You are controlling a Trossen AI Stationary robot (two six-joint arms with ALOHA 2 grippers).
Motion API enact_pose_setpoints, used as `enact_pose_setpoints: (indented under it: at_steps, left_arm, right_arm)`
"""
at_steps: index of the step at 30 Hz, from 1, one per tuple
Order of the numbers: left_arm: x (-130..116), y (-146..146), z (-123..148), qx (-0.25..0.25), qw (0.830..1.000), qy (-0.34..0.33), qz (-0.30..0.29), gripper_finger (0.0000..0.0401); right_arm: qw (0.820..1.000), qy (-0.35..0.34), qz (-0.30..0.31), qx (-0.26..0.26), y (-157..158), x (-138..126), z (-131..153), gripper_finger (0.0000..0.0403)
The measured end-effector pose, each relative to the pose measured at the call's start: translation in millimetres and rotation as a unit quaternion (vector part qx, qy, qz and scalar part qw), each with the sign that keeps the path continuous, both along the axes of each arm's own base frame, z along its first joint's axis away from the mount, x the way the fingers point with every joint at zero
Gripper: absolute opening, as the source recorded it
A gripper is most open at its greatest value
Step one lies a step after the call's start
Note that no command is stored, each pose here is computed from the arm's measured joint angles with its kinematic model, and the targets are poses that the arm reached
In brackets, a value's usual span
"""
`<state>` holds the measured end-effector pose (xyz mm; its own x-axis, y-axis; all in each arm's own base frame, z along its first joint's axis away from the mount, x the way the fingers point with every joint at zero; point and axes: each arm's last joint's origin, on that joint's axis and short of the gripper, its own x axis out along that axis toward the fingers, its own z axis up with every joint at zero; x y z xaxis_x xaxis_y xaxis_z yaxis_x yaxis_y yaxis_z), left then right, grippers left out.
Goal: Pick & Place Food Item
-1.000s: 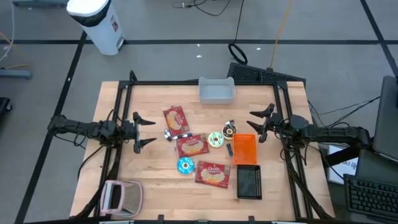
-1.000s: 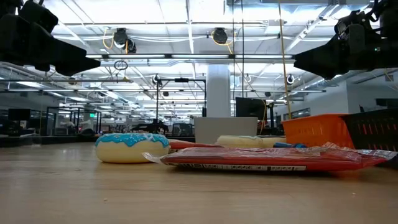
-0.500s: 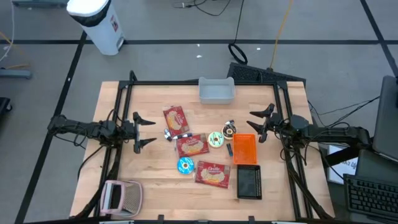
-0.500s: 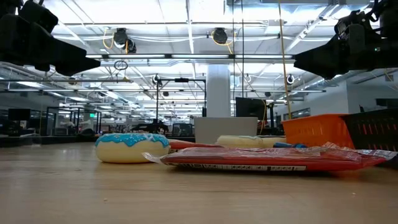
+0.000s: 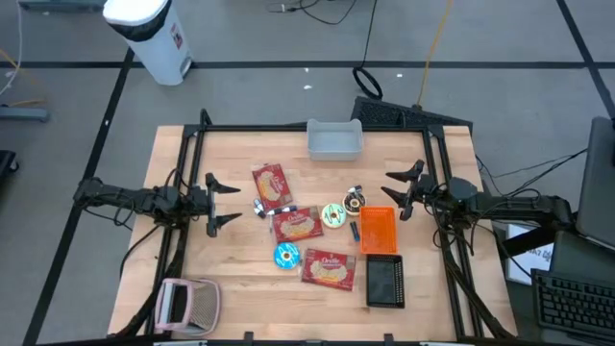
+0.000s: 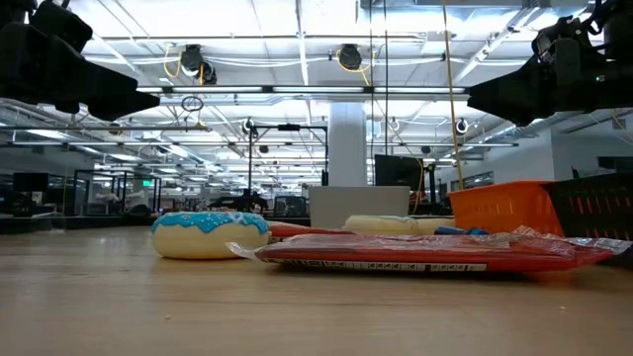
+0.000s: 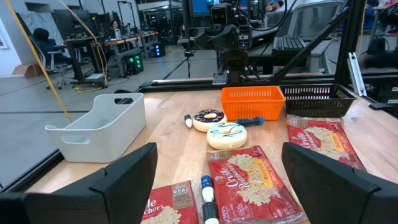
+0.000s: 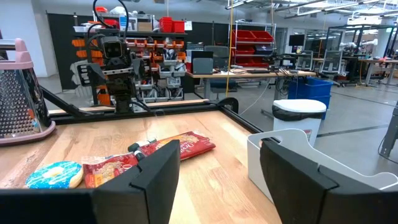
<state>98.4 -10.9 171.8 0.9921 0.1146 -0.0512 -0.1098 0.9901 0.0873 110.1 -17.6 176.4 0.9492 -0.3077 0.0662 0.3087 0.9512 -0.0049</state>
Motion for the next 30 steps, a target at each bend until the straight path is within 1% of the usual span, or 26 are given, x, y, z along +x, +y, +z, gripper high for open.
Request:
enact_pose_setpoints:
  at_steps: [16,20,21,24,26,30]
  left_arm:
    - [0.0,0.0,0.3,0.002,1.000,-0.001,0.000,0.0347]
    - [0.2,0.0,6.1,0.010,1.000,-0.029,0.000,0.0347]
    - [0.1,0.0,8.7,0.003,0.999,-0.043,0.000,0.0347]
    - [-0.6,0.2,17.6,-0.042,0.995,-0.093,-0.001,0.0347]
    - [-1.3,0.3,21.9,-0.083,0.989,-0.119,-0.003,0.0347]
    - [-2.1,1.0,25.5,-0.163,0.976,-0.147,0.000,0.0347]
  right_arm:
    - [1.000,0.000,0.000,0.000,0.0,0.0,0.0,0.0210]
    - [1.000,0.000,0.000,0.000,0.0,0.0,0.0,0.0210]
    - [1.000,0.000,0.000,0.000,0.0,0.0,0.0,0.0210]
    - [1.000,0.000,0.000,0.000,0.0,0.0,0.0,0.0210]
    - [1.000,0.000,0.000,0.000,0.0,0.0,0.0,0.0210]
    - [1.000,0.000,0.000,0.000,0.0,0.0,0.0,0.0210]
